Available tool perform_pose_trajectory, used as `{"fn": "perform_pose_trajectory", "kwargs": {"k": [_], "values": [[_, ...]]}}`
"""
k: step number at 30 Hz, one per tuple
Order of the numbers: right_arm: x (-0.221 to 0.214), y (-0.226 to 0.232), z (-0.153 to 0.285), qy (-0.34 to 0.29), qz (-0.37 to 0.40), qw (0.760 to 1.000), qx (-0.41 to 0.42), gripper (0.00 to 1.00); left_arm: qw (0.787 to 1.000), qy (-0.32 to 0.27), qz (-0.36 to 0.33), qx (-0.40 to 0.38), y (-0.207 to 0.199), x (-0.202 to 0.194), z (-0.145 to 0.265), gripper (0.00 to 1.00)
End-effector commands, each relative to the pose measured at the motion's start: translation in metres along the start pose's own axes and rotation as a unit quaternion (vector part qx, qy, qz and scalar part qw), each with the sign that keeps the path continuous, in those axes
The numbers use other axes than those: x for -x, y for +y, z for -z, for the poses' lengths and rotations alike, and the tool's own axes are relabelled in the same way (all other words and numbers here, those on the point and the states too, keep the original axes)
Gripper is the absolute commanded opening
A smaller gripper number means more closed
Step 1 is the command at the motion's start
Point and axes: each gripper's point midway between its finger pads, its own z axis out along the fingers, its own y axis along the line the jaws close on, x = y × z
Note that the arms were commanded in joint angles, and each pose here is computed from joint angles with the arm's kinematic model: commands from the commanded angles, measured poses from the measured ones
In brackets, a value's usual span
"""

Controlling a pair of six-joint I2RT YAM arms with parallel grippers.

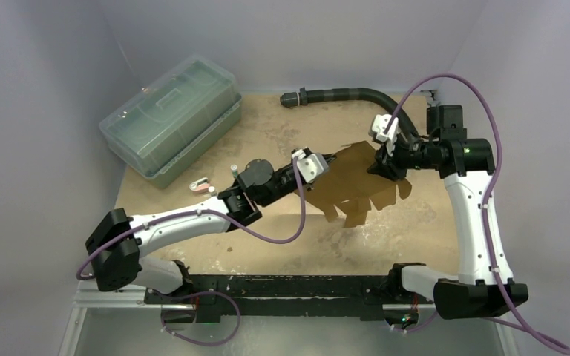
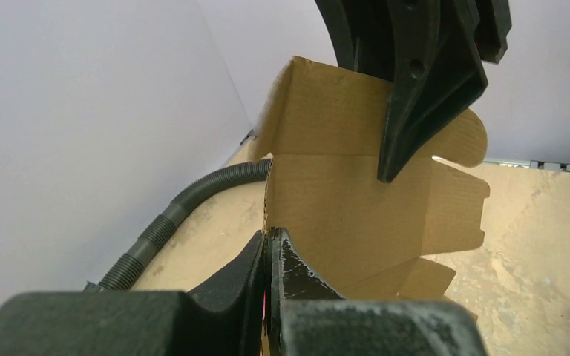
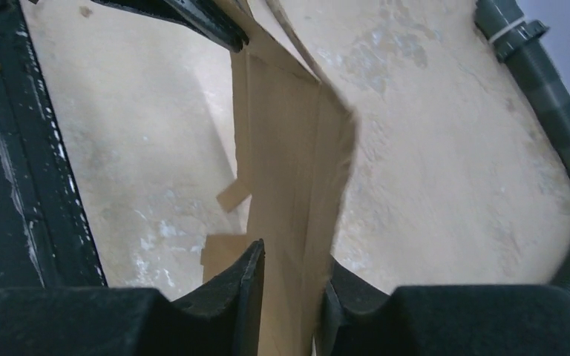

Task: Fold the paper box

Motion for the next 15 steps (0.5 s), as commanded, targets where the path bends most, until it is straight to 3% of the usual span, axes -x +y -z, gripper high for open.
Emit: {"fn": "perform_pose_trajectory", "kwargs": {"k": [1,6,11,13,15], "values": [[0.020,0.010,-0.009,-0.065,-0.001,0.997,0.035,0.35,0.997,-0.059,0.032,0.042,0.018,0.039,0.017,0.00],[0.023,0.013,-0.012,-0.082,-0.001,0.996,0.043,0.40,0.995,-0.067,0.056,0.055,0.020,0.038,0.029,0.00],[0.029,0.017,-0.010,-0.096,0.002,0.994,0.050,0.39,0.994,-0.067,0.065,0.062,0.021,0.035,0.036,0.00],[0.031,0.020,-0.009,-0.102,0.004,0.993,0.056,0.37,0.993,-0.067,0.068,0.065,0.022,0.034,0.038,0.00],[0.033,0.020,-0.009,-0.108,0.006,0.992,0.059,0.25,0.993,-0.070,0.073,0.066,0.021,0.034,0.039,0.00]]}}
